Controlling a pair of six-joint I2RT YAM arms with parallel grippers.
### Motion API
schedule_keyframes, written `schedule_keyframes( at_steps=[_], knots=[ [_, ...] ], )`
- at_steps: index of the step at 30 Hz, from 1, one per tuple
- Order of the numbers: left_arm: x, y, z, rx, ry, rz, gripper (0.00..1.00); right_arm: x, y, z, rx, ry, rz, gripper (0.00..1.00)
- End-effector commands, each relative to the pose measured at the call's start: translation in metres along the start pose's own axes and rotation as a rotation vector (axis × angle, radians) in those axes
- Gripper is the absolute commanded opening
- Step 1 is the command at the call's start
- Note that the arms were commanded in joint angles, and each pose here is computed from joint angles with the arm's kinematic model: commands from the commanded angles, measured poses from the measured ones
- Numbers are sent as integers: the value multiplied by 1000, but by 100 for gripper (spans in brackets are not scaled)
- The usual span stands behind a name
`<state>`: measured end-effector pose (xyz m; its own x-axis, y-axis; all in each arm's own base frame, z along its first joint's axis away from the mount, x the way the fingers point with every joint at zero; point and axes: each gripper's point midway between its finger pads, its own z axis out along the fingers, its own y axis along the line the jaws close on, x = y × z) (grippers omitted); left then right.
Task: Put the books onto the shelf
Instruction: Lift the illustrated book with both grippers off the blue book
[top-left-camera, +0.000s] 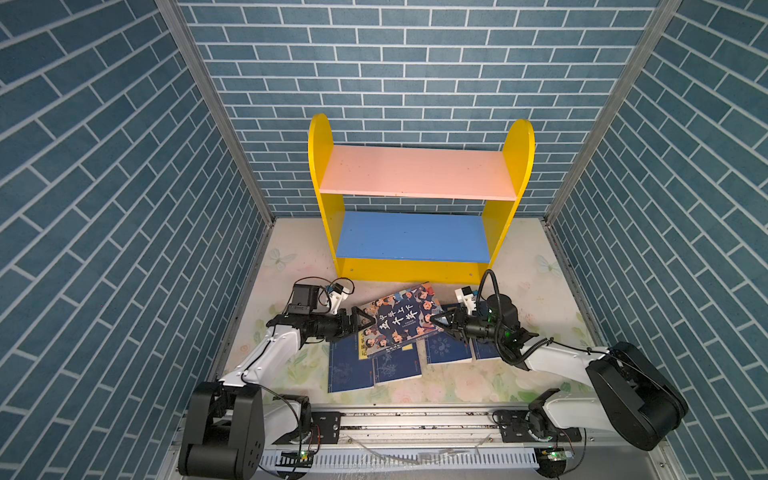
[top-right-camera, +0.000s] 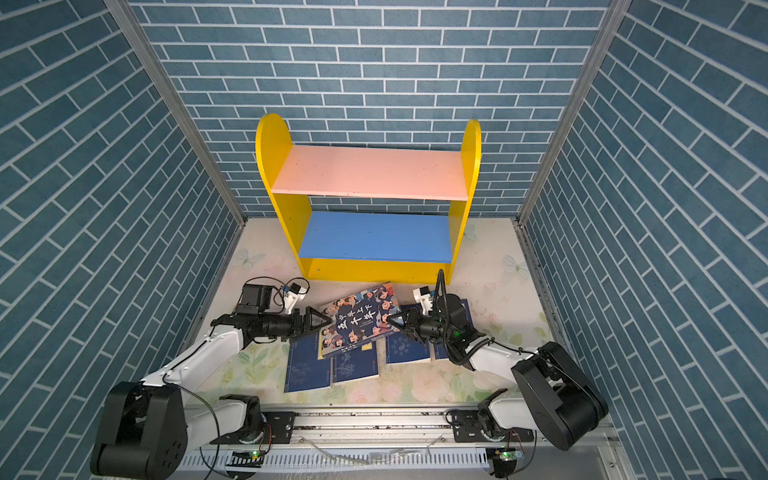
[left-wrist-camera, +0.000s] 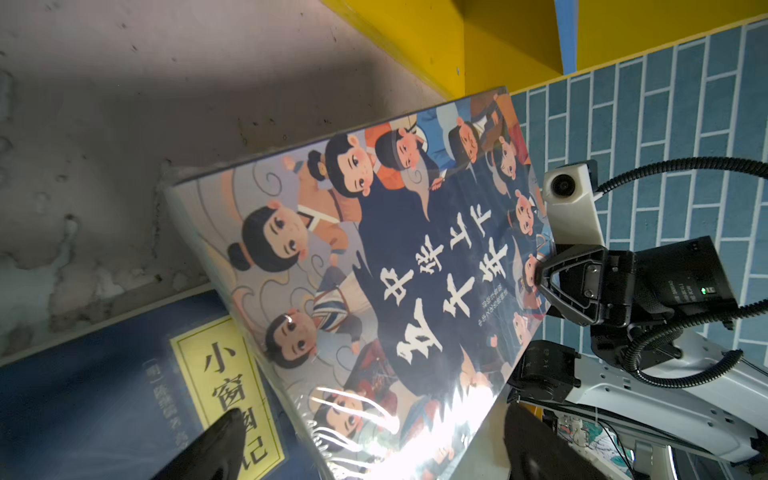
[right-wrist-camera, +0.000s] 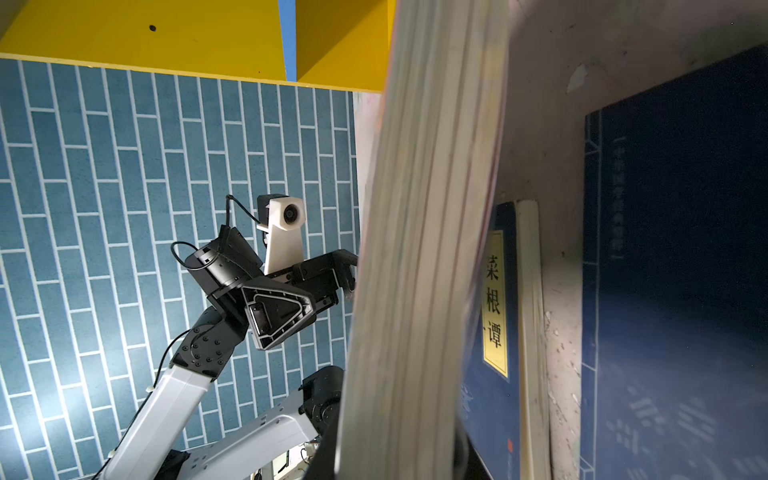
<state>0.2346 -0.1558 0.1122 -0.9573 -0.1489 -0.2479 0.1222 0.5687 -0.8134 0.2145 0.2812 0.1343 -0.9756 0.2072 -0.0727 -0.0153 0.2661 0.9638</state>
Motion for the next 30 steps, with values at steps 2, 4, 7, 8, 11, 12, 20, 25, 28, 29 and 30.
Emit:
schedule_keyframes(
  at_steps=[2, 4, 7, 8, 11, 12, 20, 25, 28, 29, 30],
  knots=[
    [-8, -3, -9, 5, -46, -1, 98, -17, 102, -14, -293, -55, -200, 0],
    [-10, -4, -10, 9, -53, -6, 98, -18, 107, -15, -304, -60, -205, 0],
    [-14, -6, -12, 20, -70, -10, 98, -19, 113, -17, -314, -64, -215, 0],
    [-16, -7, -14, 21, -80, -11, 98, -19, 115, -18, -317, -66, -217, 0],
    [-22, -7, -20, 13, -114, -21, 98, -20, 122, -21, -329, -73, -229, 0],
    [-23, -6, -21, 14, -118, -30, 98, -21, 125, -22, -332, -76, -234, 0],
    [-32, -31, -26, 147, -145, -35, 98, -23, 155, -31, -352, -83, -279, 0],
    [-44, -59, -44, 210, -184, 32, 98, -21, 173, -39, -340, -88, -312, 0],
    [-50, -80, -57, 269, -190, 70, 98, -18, 183, -45, -327, -88, -333, 0],
    [-52, -89, -62, 290, -189, 100, 98, -18, 187, -47, -326, -91, -341, 0],
    [-54, -97, -69, 298, -198, 126, 97, -16, 191, -50, -325, -88, -349, 0]
  ],
)
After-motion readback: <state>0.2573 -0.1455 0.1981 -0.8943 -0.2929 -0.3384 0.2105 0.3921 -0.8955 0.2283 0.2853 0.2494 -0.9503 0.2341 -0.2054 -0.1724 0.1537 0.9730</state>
